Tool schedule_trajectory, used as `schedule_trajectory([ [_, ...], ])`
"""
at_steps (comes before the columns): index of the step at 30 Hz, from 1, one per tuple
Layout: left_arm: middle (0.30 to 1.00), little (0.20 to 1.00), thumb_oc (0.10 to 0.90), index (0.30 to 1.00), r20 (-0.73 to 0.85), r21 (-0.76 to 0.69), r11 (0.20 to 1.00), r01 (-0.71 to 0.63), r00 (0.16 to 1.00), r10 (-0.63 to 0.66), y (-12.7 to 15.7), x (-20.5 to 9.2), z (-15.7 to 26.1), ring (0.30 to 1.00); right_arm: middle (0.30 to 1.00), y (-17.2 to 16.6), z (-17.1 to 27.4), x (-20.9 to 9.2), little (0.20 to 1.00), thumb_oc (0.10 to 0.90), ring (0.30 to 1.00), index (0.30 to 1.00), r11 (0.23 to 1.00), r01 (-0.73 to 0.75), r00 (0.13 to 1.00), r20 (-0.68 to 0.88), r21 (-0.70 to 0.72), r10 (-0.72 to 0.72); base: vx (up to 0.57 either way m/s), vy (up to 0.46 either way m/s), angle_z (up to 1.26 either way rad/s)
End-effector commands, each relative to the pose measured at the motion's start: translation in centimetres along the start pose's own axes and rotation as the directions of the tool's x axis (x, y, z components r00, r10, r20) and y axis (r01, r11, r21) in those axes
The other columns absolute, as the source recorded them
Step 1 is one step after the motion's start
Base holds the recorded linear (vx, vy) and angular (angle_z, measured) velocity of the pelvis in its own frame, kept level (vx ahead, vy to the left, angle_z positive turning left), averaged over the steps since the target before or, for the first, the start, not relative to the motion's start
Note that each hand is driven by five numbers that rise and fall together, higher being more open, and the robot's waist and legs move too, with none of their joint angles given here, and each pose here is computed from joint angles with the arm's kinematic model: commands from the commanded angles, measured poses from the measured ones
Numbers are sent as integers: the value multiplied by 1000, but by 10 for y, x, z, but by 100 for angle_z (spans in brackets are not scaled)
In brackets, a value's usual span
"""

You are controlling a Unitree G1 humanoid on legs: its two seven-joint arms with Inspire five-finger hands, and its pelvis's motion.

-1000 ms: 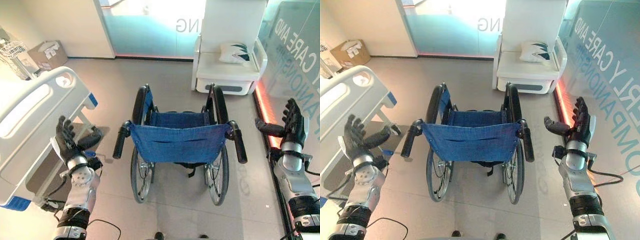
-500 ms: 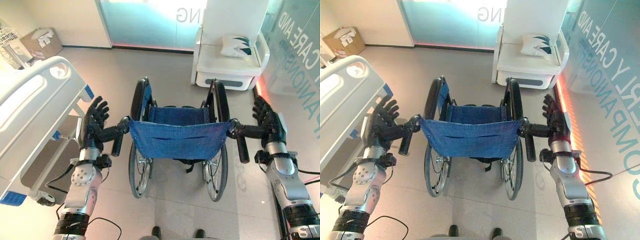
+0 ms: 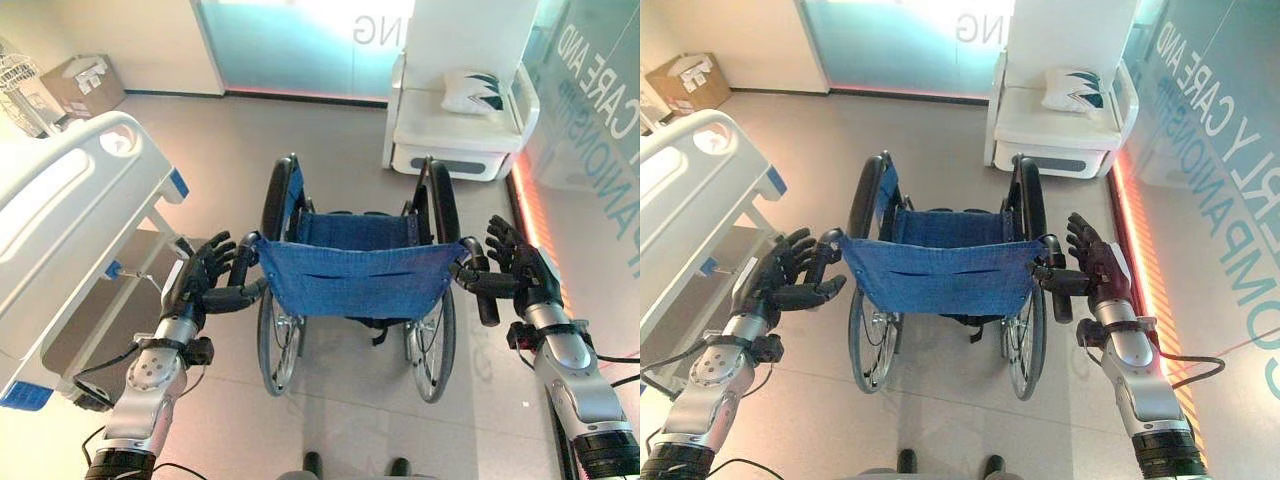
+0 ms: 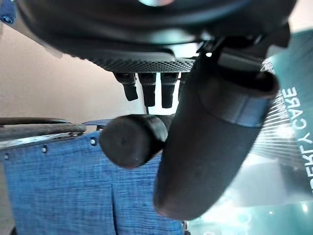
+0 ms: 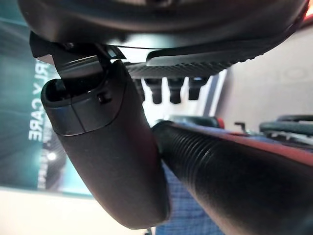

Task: Push the wheelchair next to the bed

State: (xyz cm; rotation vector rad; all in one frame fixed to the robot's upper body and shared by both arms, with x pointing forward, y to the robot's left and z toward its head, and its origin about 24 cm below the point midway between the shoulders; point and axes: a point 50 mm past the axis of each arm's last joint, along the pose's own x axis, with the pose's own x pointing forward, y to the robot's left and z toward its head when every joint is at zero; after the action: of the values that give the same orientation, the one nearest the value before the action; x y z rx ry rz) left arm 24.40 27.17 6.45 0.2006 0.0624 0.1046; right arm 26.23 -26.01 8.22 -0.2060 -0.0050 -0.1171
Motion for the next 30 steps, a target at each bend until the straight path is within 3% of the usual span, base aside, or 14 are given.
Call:
schedule_trajectory([
  [1,900,900,800,900,229,109,992,-63,973,36,15,17,54,900,900,-6,47,12,900,800,900,900,988,7,983,181,-154,21,0,0,0],
  [5,900,900,800,900,211,87,993,-77,976,58,11,24,50,900,900,-3,43,17,900,800,900,900,984,-16,990,137,-178,40,0,0,0],
  [14,900,900,800,900,174,95,988,-124,979,106,1,49,53,900,900,-14,39,40,900,800,900,900,901,129,992,39,-414,-124,-5,-10,-3],
  [23,900,900,800,900,82,272,950,-156,987,139,14,69,56,900,900,-6,42,57,900,800,900,900,868,19,989,-118,-496,-89,-2,-2,-1],
  [30,900,900,800,900,-17,434,887,-159,983,184,33,72,48,900,900,-35,31,60,900,800,900,900,758,48,929,-249,-650,-273,0,0,0],
])
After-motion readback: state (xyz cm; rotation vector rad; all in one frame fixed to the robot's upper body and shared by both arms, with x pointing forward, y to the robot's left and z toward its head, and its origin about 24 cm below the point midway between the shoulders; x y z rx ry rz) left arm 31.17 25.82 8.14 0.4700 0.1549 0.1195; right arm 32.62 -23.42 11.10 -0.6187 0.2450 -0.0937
